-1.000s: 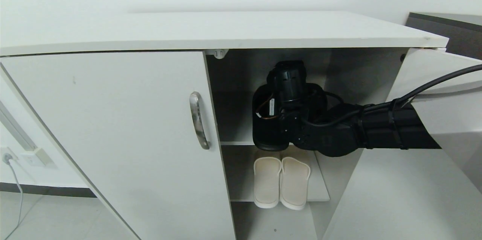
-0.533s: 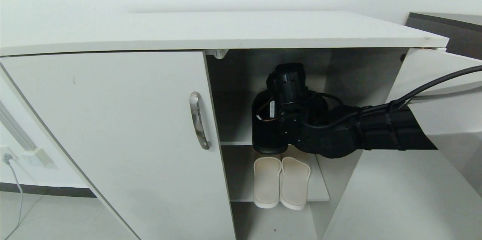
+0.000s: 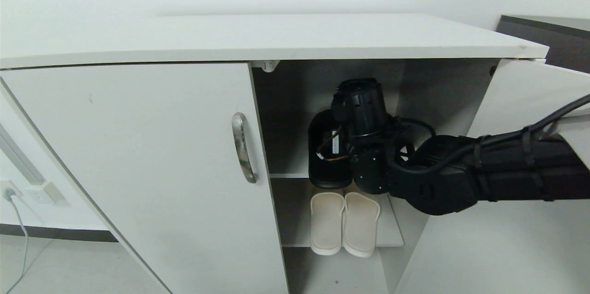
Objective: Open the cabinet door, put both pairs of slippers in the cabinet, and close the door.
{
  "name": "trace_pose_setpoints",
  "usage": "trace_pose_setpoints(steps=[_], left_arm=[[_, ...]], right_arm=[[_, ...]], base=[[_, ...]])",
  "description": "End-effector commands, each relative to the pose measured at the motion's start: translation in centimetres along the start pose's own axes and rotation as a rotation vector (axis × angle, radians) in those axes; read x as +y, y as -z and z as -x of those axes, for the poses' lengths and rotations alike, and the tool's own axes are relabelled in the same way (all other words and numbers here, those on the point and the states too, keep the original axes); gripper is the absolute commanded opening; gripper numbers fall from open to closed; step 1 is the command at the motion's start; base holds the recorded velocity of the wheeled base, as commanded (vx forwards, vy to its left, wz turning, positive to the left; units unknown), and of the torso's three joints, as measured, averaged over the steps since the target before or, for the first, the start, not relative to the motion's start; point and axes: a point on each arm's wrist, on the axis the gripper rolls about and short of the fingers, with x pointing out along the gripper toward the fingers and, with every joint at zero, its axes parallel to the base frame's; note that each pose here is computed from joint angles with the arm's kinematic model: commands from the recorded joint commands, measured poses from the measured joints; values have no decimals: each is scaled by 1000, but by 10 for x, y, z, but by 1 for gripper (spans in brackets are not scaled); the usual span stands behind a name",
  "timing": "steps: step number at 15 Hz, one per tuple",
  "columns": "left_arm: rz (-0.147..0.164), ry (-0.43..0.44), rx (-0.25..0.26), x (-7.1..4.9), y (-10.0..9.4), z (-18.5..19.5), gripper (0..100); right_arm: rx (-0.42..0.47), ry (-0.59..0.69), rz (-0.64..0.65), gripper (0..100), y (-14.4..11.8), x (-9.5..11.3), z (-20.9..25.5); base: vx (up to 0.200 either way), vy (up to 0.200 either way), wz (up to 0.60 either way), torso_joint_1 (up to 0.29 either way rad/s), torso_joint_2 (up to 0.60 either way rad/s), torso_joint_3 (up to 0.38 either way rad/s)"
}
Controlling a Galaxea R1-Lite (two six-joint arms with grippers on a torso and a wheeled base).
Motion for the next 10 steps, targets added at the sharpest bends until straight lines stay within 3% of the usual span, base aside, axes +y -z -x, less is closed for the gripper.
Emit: trace_pose_setpoints(steps=[1, 7, 8, 10], left_arm=[[0, -1, 1, 0, 0, 0, 0], [0, 0, 1, 0, 0, 0, 0], [0, 0, 1, 0, 0, 0, 0], [0, 0, 1, 0, 0, 0, 0]], right_arm=[[-14, -45, -8, 100, -9, -9, 31], [-6, -193, 4, 100, 0, -32, 89], [-10, -222, 1, 0, 4, -37, 99], [-7, -270, 5, 0, 14, -43, 113]], base=[[0, 0, 0, 0, 0, 0], [0, 0, 0, 0, 0, 0], [0, 0, 0, 0, 0, 0], [0, 0, 0, 0, 0, 0]])
